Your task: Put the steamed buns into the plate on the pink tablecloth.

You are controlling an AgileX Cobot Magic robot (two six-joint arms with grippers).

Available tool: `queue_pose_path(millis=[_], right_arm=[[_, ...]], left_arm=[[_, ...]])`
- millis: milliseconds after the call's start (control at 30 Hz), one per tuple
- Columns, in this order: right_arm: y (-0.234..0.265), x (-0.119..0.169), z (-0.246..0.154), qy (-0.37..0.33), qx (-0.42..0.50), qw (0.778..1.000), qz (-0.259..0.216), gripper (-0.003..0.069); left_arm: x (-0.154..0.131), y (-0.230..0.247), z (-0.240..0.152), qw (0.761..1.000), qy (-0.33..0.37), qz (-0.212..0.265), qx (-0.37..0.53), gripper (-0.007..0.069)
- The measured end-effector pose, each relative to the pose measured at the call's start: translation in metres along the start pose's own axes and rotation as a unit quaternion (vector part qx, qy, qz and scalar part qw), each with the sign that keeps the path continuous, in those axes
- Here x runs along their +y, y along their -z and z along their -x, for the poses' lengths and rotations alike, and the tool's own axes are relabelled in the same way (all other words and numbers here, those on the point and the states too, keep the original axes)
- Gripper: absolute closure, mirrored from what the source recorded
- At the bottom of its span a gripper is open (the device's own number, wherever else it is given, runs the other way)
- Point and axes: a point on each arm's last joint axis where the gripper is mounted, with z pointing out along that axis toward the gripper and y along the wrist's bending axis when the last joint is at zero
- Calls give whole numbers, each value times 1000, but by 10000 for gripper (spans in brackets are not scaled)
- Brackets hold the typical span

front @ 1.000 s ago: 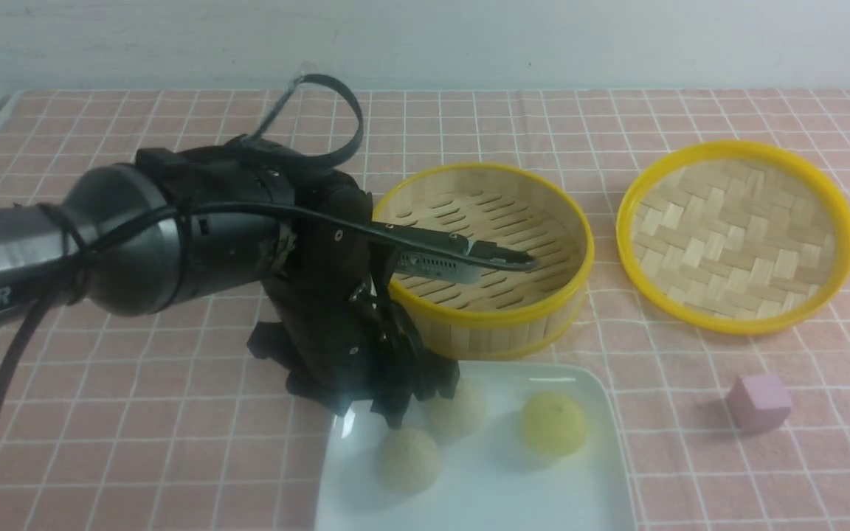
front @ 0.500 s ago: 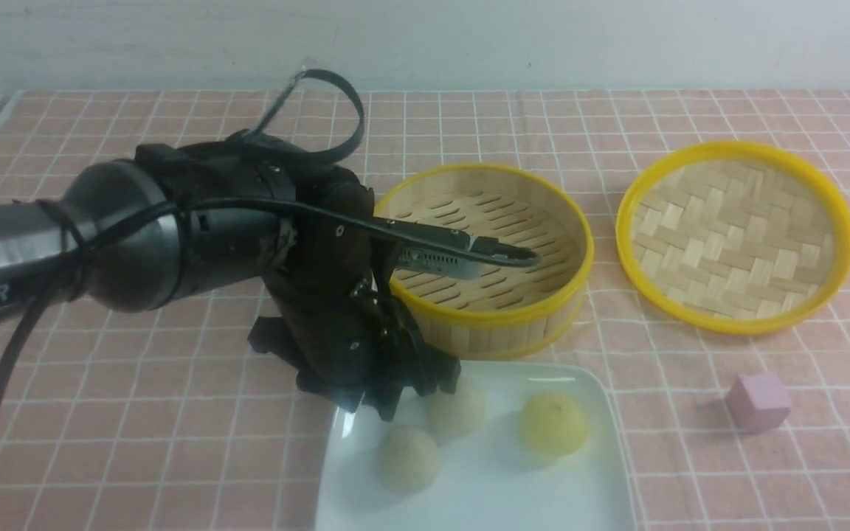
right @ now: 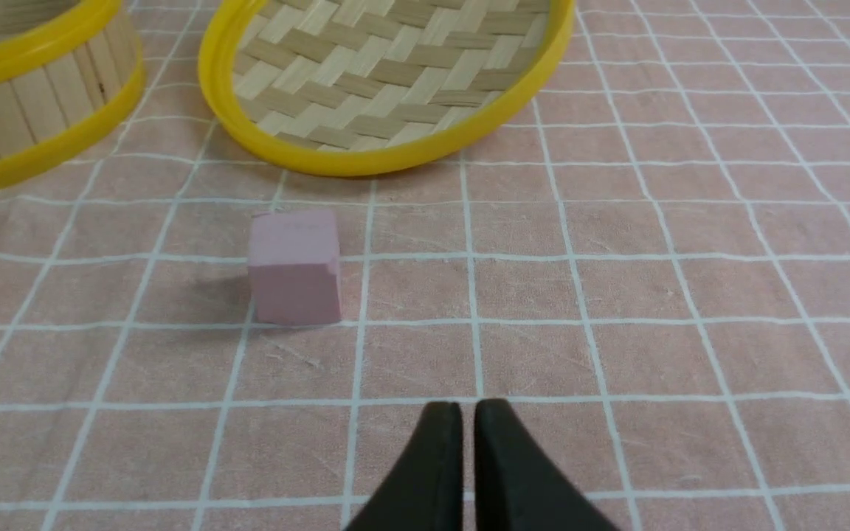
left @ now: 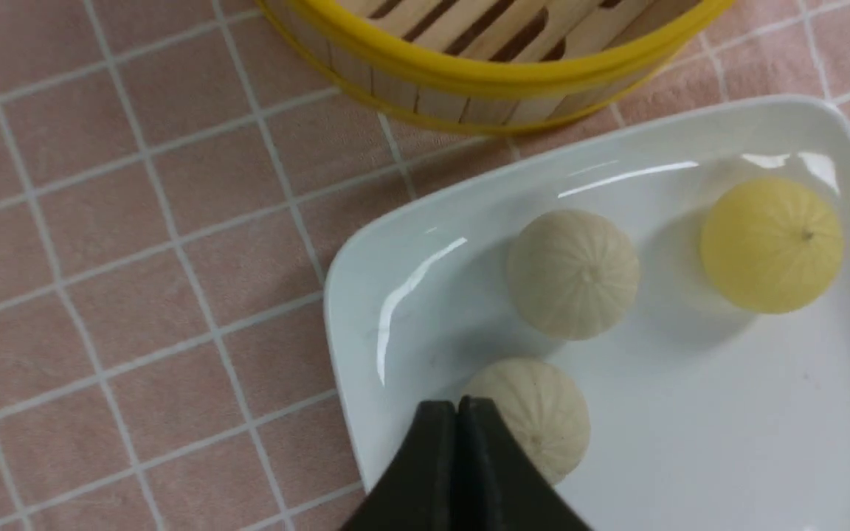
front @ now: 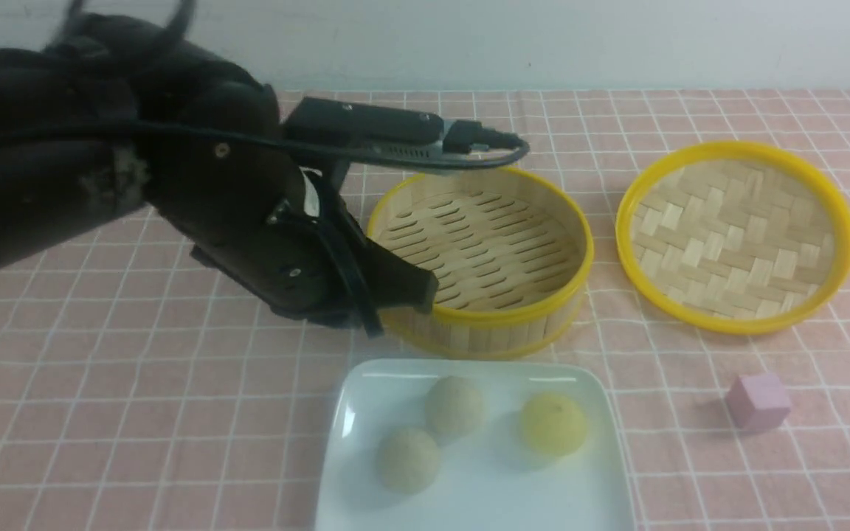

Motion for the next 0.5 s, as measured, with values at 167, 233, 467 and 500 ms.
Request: queue_pose_path(millis=[167,233,467,500], right_arm=[[0,0,0,0,0,1000,0,631],[0,0,0,0,0,1000,0,631],[0,0,0,0,0,1000,-1,621],[0,0,0,-1,0,1000,-2,620]], left_arm=[[10,53,-10,999,-11,8,-34,626],[15,77,-20,999,-10,6,-47,626],[37,107,-95,992,-8,-25,-124,625],[39,102,-106,989,-4,-37,-144,625]])
